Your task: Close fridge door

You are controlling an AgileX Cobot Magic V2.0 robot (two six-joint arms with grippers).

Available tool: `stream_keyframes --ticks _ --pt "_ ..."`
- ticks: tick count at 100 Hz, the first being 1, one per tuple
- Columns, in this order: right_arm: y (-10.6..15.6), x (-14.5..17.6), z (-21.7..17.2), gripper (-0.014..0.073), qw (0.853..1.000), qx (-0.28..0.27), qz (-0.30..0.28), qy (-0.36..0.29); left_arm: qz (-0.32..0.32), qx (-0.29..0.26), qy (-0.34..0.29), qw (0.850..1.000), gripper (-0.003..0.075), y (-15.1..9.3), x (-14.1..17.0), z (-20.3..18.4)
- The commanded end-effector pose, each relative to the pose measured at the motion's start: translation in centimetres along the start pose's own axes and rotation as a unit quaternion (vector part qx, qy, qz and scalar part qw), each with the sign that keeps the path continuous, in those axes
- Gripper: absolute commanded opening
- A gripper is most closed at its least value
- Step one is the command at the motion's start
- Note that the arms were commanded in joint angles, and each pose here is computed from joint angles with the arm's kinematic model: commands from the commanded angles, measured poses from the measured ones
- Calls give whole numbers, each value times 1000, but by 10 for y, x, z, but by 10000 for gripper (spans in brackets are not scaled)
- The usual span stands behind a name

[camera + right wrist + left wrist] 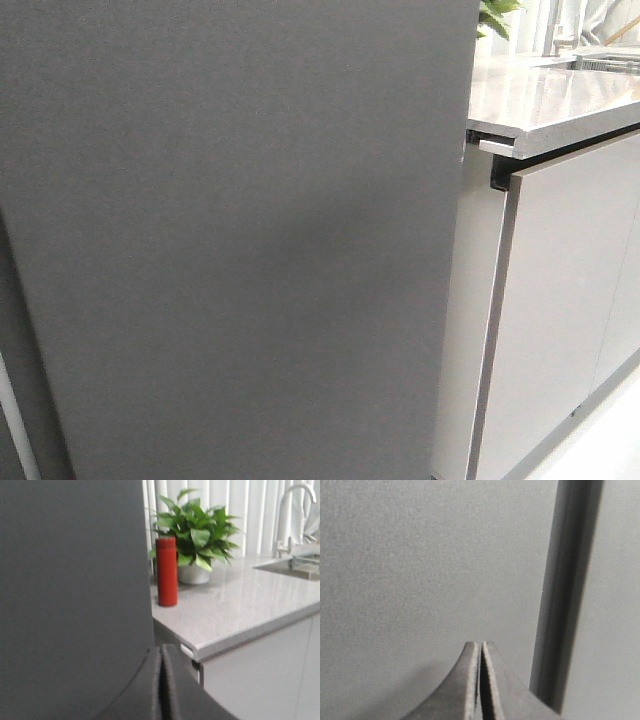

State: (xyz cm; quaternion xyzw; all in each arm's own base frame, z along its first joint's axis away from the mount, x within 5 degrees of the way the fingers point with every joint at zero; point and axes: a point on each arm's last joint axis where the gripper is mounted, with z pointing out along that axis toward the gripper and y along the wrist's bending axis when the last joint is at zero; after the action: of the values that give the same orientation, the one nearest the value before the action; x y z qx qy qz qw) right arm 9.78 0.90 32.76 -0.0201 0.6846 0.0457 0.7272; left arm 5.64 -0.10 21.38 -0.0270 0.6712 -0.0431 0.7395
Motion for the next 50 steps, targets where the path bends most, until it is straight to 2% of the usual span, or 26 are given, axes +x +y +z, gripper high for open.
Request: stream_keyframes --ticks 1,24,50 --pt "-1 7 -13 -76 999 5 -8 -46 -3 3 -15 1000 -21 0 4 2" --pt "-8 62 -39 -76 998 46 -12 -45 -3 3 -15 1000 -21 0 4 2" --pt "-10 97 -50 -76 997 62 -14 -49 -3 3 -15 1000 -21 0 4 2"
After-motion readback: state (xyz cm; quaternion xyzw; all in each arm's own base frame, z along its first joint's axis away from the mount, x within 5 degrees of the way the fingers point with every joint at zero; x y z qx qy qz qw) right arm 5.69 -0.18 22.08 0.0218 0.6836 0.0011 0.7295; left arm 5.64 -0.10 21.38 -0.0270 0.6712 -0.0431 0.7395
